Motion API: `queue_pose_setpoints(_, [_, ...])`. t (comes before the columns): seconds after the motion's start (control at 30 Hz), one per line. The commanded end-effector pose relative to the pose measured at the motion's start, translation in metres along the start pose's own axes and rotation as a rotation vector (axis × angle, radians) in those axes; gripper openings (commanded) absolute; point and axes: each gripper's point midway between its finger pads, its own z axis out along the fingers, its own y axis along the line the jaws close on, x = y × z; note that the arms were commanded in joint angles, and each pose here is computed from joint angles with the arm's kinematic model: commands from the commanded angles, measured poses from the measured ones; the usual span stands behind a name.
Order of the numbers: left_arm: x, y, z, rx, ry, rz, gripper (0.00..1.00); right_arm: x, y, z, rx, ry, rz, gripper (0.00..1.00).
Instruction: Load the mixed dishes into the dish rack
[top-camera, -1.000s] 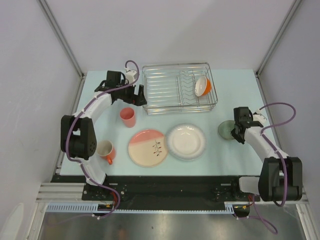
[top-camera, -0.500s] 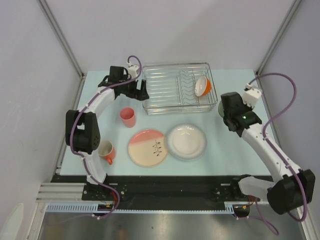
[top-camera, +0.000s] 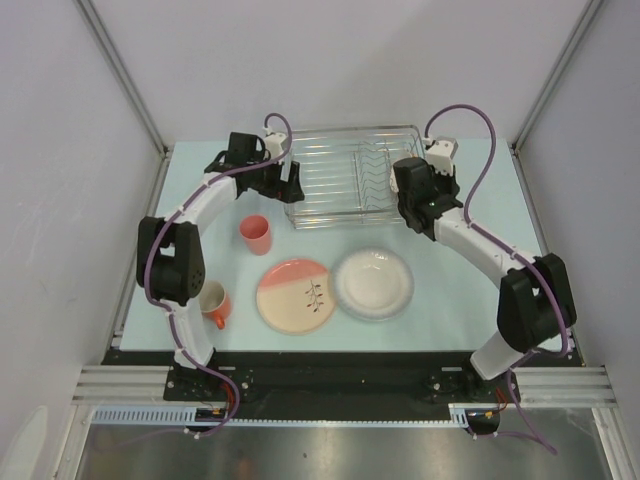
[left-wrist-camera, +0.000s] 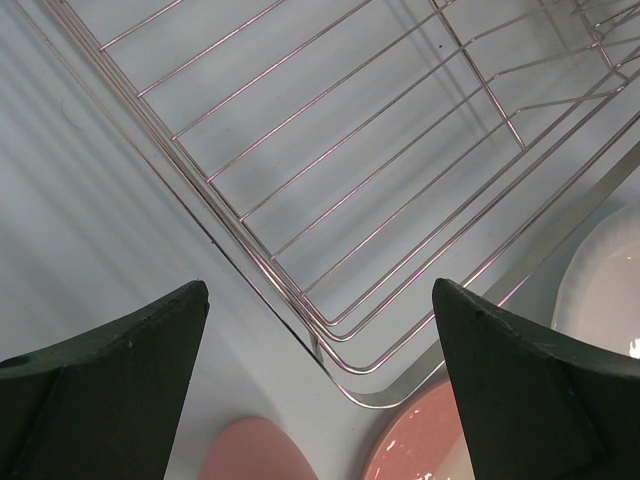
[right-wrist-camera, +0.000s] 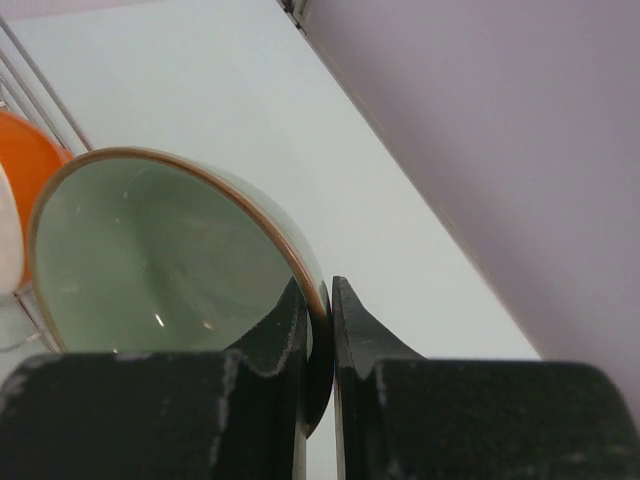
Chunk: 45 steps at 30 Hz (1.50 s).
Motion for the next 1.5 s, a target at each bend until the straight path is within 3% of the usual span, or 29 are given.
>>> queue_pose_setpoints(0.0, [-0.019,-0.004,-0.008,-0.004,-0.044,0.035,1.00,-0.062,0.006,0.000,0.056,-0.127,0.151,0.00])
queue_pose_setpoints(0.17, [-0.014,0.000,-0.006,-0.018,-0.034,0.058,0.99,-0.071,0.032,0.002,0.045,-0.148,0.137,0.00])
queue_pose_setpoints(0.33, [-0.016,0.000,-0.011,-0.024,-0.039,0.077,1.00,-0.058,0.050,0.005,0.059,-0.137,0.019,0.00])
queue_pose_setpoints(1.2, [-0.010,0.001,-0.016,-0.035,-0.042,0.100,0.99,0.023,0.094,0.020,0.071,-0.046,-0.303,0.00])
queue_pose_setpoints(1.47, [-0.010,0.001,-0.018,-0.038,-0.043,0.106,1.00,0.037,0.094,0.017,0.075,-0.023,-0.313,0.00])
